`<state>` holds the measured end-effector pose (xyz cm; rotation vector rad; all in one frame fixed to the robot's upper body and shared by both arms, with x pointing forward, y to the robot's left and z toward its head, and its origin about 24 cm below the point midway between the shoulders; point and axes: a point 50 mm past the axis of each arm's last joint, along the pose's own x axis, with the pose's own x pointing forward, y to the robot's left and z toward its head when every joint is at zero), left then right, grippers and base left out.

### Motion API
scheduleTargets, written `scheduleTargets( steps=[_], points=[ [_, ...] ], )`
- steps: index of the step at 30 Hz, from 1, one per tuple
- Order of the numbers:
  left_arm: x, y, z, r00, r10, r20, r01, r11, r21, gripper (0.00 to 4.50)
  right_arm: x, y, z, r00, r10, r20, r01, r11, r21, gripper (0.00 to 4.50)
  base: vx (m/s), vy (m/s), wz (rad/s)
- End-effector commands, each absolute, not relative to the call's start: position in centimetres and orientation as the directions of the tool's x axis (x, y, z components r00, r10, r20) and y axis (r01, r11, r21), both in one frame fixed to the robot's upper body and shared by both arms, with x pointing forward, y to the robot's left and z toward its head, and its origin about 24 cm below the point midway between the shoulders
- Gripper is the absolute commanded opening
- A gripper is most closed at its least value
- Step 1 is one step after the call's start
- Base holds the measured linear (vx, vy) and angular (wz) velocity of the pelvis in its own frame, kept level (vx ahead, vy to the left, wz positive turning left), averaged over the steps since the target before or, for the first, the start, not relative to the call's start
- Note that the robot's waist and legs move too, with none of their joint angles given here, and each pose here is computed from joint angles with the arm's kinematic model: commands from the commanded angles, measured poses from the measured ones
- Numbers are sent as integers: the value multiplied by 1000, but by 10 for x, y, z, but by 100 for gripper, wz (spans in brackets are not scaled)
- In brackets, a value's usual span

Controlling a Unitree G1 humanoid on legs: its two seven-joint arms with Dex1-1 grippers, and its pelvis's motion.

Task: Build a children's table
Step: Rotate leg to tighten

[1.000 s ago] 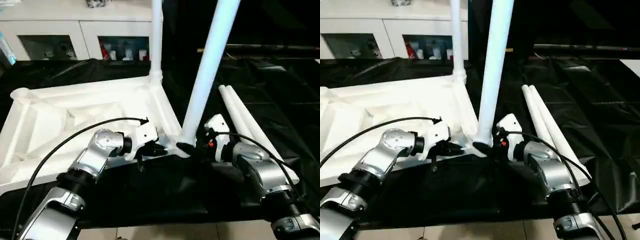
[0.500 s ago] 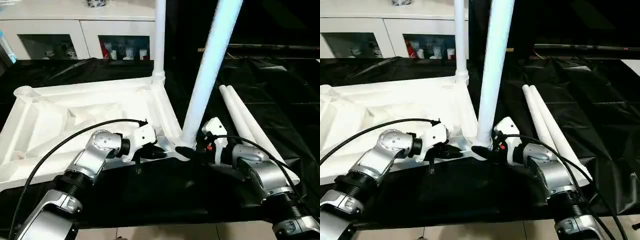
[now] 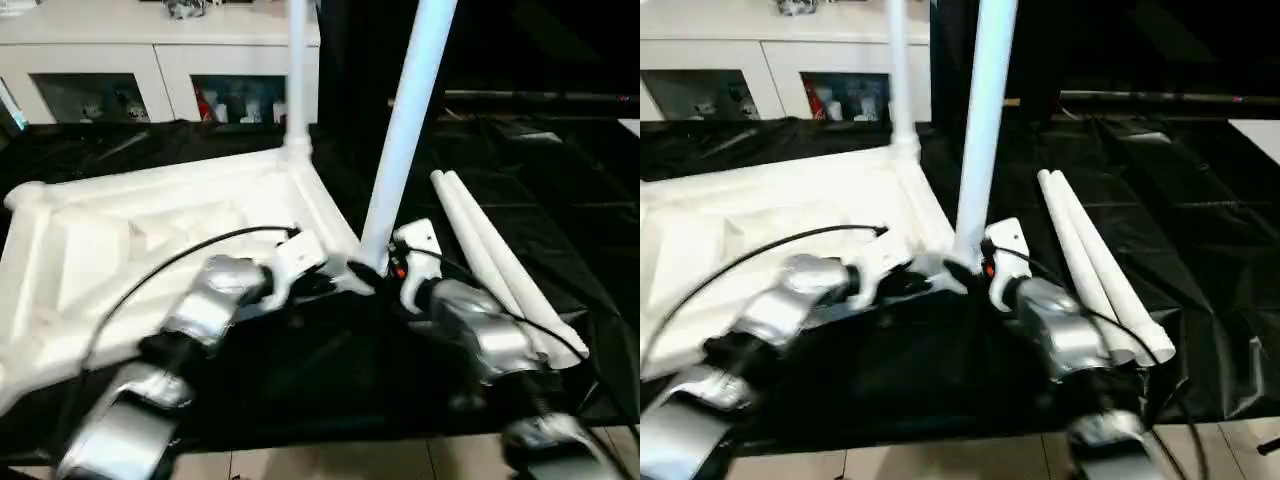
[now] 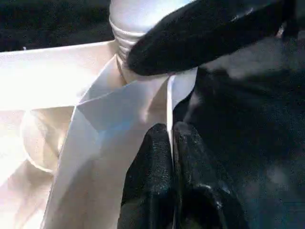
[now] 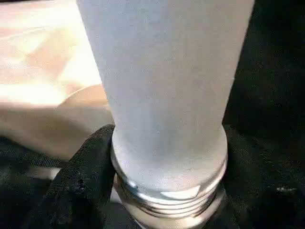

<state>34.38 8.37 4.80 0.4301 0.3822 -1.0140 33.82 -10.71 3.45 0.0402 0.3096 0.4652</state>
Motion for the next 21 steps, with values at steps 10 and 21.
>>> scheduleTargets(
  steps=[10,21],
  points=[
    [353,68,40,575,-635,-516,801,566,196,0,348,-72,29,896,348,-274,-335,937,96,280,0,0,0],
    [345,96,42,491,-722,-488,865,469,176,0,349,-104,47,832,520,-196,-507,854,113,400,0,0,0]
  ],
)
